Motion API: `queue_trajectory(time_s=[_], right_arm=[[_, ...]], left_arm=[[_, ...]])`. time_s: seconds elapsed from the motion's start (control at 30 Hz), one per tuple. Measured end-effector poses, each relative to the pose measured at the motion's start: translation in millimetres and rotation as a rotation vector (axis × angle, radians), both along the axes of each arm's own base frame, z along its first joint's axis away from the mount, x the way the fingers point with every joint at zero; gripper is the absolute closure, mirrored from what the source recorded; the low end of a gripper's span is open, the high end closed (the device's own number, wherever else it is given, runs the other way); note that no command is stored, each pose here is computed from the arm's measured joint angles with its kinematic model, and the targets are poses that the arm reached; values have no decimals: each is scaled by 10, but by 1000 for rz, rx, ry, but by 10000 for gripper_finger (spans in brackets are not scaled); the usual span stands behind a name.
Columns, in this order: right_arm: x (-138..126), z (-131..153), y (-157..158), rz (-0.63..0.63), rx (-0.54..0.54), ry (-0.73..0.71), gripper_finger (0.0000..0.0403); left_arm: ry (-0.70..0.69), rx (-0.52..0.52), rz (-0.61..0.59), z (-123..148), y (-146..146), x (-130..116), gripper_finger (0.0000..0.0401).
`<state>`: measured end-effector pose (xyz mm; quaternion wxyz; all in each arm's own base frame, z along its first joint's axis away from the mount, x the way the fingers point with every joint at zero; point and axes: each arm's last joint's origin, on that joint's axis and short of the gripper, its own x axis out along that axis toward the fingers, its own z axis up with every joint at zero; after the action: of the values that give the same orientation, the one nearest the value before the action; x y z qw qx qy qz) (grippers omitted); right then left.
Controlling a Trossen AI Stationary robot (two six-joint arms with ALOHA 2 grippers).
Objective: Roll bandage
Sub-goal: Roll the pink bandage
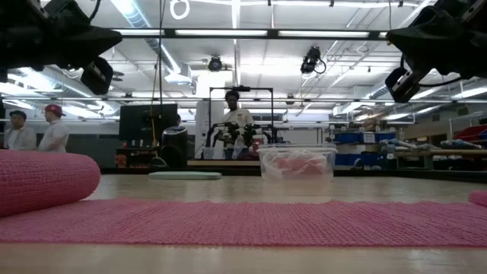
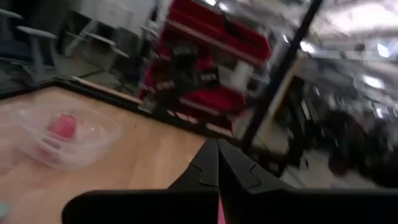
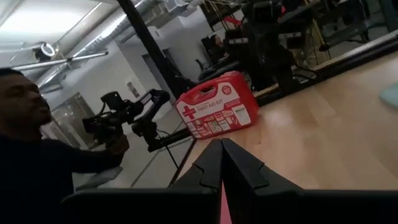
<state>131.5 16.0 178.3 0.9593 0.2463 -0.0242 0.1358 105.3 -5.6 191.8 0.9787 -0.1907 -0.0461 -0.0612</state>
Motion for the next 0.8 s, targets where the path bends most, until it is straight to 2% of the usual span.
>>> queue_trajectory(time_s=[0.23,0.4,0.5,0.8], right_arm=[[61,-32,15,-16,34,32,392],[127,17,25,-4,24,12,392],[190,62,45,42,-6,18,392],[343,123,96,165,-47,62,392]], left_arm=[[123,152,-48,373,-21,158,400],[248,264,-61,741,-31,424,400],[337,295,-83,896,-49,638,400],[590,374,-258,1013,-357,1258,400]])
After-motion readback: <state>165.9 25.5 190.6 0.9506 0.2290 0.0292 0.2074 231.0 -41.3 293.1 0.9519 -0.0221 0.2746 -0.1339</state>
